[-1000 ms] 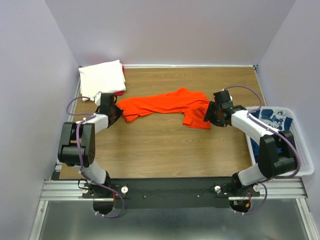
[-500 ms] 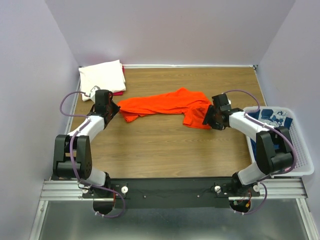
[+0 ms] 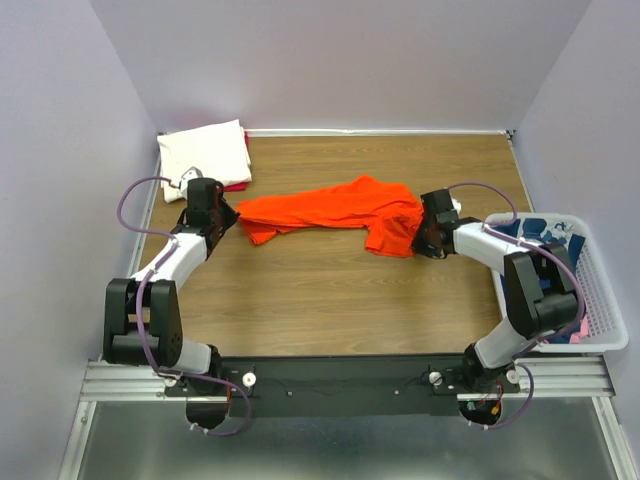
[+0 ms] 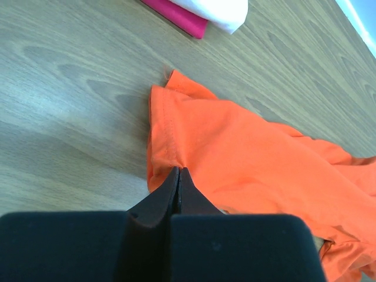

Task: Fold and stack the t-shirts
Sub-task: Flatten the tshirt out

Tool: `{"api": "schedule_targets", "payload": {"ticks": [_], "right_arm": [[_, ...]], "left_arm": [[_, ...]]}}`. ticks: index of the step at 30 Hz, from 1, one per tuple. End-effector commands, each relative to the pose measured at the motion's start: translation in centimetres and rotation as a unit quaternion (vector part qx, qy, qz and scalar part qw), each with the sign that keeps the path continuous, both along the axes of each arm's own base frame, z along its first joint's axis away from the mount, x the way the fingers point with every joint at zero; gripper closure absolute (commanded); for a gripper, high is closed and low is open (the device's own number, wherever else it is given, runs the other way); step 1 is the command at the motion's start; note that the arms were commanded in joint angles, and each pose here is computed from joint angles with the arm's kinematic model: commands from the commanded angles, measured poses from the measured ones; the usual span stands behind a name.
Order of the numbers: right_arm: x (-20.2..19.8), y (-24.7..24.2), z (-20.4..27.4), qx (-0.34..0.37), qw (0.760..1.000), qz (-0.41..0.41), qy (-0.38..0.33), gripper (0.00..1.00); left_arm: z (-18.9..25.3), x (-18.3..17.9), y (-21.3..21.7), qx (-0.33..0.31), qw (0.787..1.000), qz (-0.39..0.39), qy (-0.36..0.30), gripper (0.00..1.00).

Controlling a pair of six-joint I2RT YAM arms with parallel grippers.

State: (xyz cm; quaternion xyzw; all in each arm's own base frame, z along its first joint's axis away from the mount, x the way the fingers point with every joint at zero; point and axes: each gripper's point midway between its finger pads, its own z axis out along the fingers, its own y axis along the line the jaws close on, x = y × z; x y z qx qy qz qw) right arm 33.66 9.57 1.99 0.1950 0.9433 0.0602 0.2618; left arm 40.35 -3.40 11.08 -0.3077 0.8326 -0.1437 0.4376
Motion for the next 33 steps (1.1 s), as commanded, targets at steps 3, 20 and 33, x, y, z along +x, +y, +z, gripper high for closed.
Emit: {"api": "schedule_targets", "payload": {"ticks": [3, 20, 33], "right_arm": [[2.6, -0.2, 8.0, 0.013, 0.994, -0.022, -0.106, 1.0], [-4.0, -4.3, 44.4, 0.052, 0.888, -0.05, -0.454, 1.0], [-0.4, -3.8, 55.9, 0.021, 0.836, -0.026, -0.548, 1.0]], "left_arm": [[4.0, 0.3, 0.6, 0.039, 0.998, -0.026, -0.033, 1.0], [28.2, -5.6, 0.5, 0.084, 0.951, -0.053, -0.294, 1.0], [41.9, -7.4, -0.8, 0.07, 0.892, -0.072, -0.442, 1.0]]}}
